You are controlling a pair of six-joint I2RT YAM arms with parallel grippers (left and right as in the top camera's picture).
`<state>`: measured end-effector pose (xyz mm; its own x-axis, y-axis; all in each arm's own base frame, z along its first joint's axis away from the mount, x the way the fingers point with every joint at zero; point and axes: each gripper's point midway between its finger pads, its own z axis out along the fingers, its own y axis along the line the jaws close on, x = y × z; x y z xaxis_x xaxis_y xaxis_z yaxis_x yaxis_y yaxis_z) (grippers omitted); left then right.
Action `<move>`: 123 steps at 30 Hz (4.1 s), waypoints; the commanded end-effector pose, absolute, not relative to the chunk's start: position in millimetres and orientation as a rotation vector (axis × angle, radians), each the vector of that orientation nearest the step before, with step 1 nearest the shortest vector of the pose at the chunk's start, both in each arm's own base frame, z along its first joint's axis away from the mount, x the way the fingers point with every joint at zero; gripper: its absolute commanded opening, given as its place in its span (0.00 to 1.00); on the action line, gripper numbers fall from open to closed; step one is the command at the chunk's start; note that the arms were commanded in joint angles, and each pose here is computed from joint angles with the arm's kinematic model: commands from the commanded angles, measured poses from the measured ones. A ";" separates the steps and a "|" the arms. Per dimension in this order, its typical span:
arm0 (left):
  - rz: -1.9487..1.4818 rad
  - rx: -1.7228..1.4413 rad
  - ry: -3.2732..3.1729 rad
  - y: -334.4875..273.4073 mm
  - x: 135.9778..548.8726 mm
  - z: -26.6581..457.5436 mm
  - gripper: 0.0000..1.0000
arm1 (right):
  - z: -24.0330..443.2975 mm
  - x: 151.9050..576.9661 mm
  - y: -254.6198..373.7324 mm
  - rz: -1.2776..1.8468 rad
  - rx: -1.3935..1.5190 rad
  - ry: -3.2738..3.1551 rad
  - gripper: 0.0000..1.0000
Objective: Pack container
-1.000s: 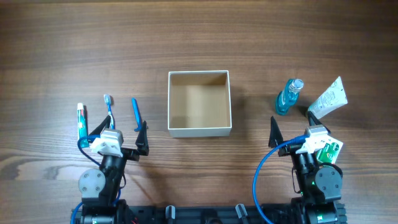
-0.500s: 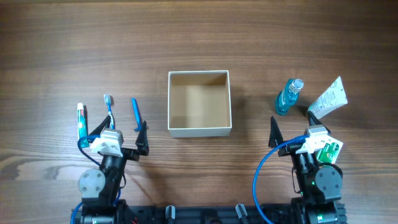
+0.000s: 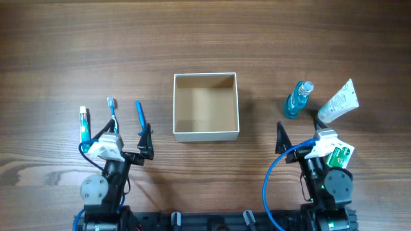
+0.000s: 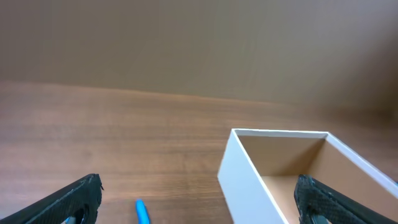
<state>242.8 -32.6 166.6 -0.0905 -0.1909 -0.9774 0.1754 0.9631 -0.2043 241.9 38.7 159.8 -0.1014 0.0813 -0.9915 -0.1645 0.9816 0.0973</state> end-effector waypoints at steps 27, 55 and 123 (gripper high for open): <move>-0.233 -0.281 2.538 -18.8 274.1 212.8 1.00 | 198.5 333.7 -5.4 0.103 0.432 2.573 1.00; -0.233 -0.281 2.538 -18.8 274.1 212.8 1.00 | 114.1 360.3 -4.8 0.044 0.303 2.802 0.33; -0.019 -0.461 2.558 12.8 262.9 204.4 1.00 | 316.2 347.7 149.8 0.141 0.177 2.333 1.00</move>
<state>259.8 9.9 197.1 -0.8144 -0.3163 -0.4866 -0.3017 0.9470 -0.1106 341.8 224.9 299.4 -0.7297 0.0031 -0.6838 -0.1726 0.9668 0.1886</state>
